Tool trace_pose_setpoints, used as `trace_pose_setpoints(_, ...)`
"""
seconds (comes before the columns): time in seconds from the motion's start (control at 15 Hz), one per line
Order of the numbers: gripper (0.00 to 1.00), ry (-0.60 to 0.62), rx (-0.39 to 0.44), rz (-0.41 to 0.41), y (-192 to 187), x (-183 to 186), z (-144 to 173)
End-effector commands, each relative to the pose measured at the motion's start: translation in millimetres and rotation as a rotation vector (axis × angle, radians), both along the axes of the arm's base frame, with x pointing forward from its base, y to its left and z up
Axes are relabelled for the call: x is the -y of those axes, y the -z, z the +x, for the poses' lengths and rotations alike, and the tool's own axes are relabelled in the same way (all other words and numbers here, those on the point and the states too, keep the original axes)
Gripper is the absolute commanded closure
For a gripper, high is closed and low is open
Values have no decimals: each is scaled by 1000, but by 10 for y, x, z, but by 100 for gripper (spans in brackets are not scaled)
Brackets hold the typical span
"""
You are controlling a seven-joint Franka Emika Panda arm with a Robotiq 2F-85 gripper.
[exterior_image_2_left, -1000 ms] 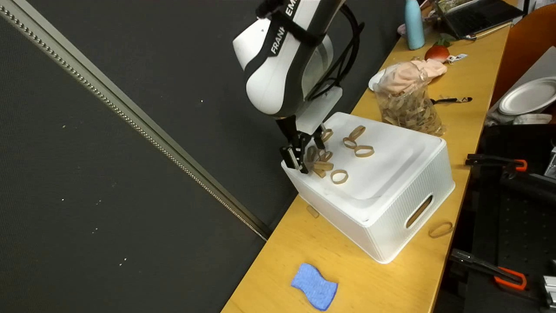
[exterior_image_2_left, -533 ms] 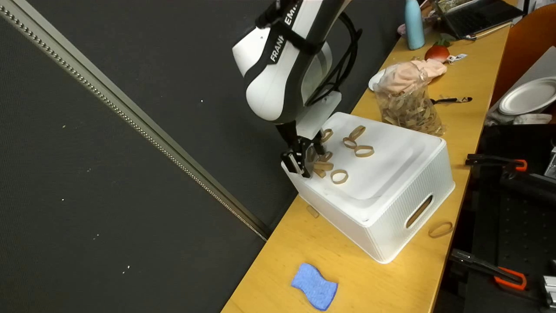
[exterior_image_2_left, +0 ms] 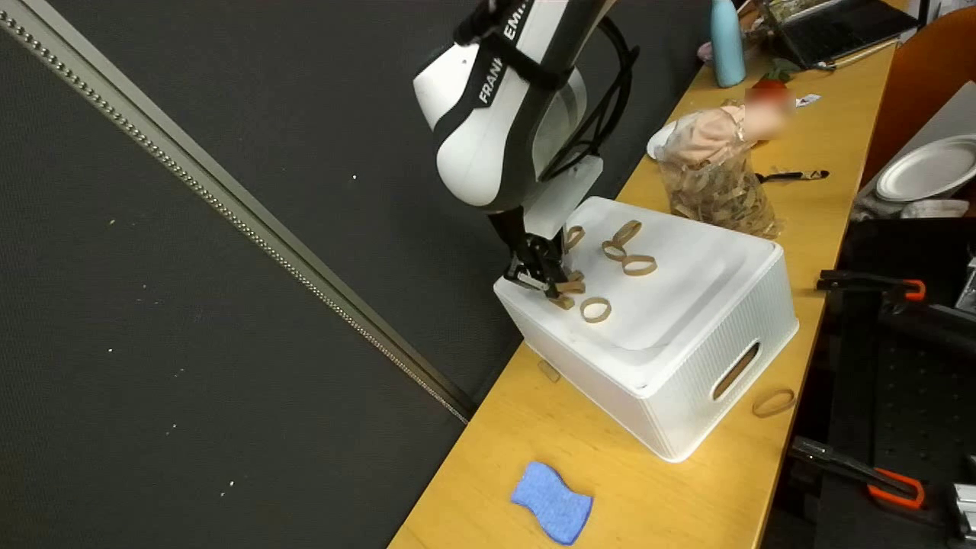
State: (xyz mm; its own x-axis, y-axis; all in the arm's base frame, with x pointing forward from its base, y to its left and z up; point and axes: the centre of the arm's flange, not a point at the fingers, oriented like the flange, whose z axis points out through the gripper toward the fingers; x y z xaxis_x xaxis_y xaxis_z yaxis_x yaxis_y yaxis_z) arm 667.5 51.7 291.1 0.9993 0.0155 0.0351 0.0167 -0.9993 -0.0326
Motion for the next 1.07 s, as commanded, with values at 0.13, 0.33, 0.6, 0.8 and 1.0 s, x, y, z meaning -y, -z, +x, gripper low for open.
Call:
trace_pose_setpoints(0.13, 100, 3, 15, -9, -154, 61, -140)
trace_pose_setpoints(0.33, 99, 16, 22, -18, -297, 116, -203)
trace_pose_setpoints(0.6, 99, 44, 46, -32, -591, 267, -333)
trace_pose_setpoints(0.8, 99, 66, 70, -48, -871, 420, -472)
trace_pose_setpoints(1.0, 99, 97, 86, -74, -1175, 620, -703)
